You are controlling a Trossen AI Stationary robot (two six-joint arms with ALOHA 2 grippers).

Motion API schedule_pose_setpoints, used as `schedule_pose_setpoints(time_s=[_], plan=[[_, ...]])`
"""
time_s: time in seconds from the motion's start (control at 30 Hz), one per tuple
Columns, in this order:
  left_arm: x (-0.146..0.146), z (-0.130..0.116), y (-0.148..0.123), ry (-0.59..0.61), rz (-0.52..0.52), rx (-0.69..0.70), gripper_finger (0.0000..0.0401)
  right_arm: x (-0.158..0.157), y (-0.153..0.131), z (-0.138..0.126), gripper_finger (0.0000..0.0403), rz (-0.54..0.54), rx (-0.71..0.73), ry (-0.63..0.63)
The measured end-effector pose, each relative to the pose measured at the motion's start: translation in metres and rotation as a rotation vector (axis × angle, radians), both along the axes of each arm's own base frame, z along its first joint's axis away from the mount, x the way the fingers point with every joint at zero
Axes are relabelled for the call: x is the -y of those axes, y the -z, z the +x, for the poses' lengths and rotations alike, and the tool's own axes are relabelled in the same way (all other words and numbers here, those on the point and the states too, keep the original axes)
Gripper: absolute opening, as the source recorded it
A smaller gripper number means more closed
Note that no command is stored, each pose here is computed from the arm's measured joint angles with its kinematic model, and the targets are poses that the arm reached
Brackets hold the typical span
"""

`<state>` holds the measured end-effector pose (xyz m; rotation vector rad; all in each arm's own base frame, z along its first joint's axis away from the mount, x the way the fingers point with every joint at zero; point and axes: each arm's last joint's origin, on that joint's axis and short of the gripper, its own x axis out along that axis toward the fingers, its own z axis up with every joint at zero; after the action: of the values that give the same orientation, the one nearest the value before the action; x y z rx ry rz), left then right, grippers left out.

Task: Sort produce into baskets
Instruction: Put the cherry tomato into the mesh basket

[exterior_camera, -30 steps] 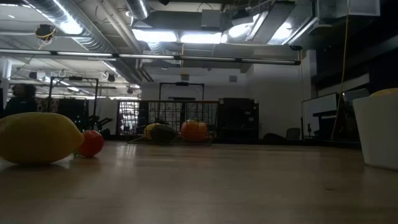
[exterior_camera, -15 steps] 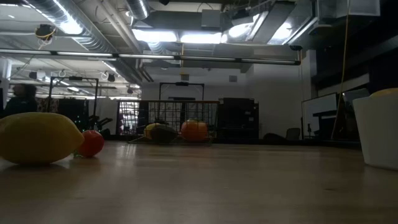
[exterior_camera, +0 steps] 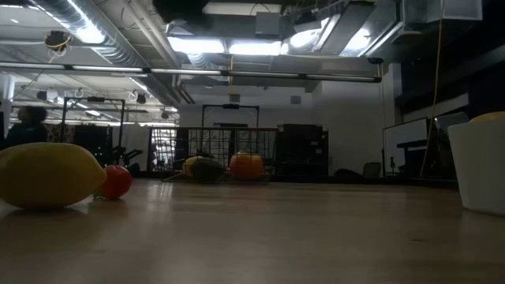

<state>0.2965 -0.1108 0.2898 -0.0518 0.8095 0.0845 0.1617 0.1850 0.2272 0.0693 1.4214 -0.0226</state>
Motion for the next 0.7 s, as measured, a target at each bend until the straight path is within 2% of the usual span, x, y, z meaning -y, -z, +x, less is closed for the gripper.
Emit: schedule_pose_setpoints(time_s=[0.23, 0.4, 0.7], plan=[[-0.009, -0.021, 0.013, -0.126, 0.010, -0.238, 0.0200, 0.000, 0.000, 0.000, 0.0218, 0.003, -0.002, 0.001], [-0.011, -0.025, 0.017, -0.145, 0.022, -0.284, 0.0200, 0.000, 0.000, 0.000, 0.0218, 0.007, -0.007, 0.000], [-0.014, -0.034, 0.049, -0.164, 0.032, -0.357, 0.0200, 0.000, 0.000, 0.000, 0.0218, 0.007, -0.007, 0.000]])
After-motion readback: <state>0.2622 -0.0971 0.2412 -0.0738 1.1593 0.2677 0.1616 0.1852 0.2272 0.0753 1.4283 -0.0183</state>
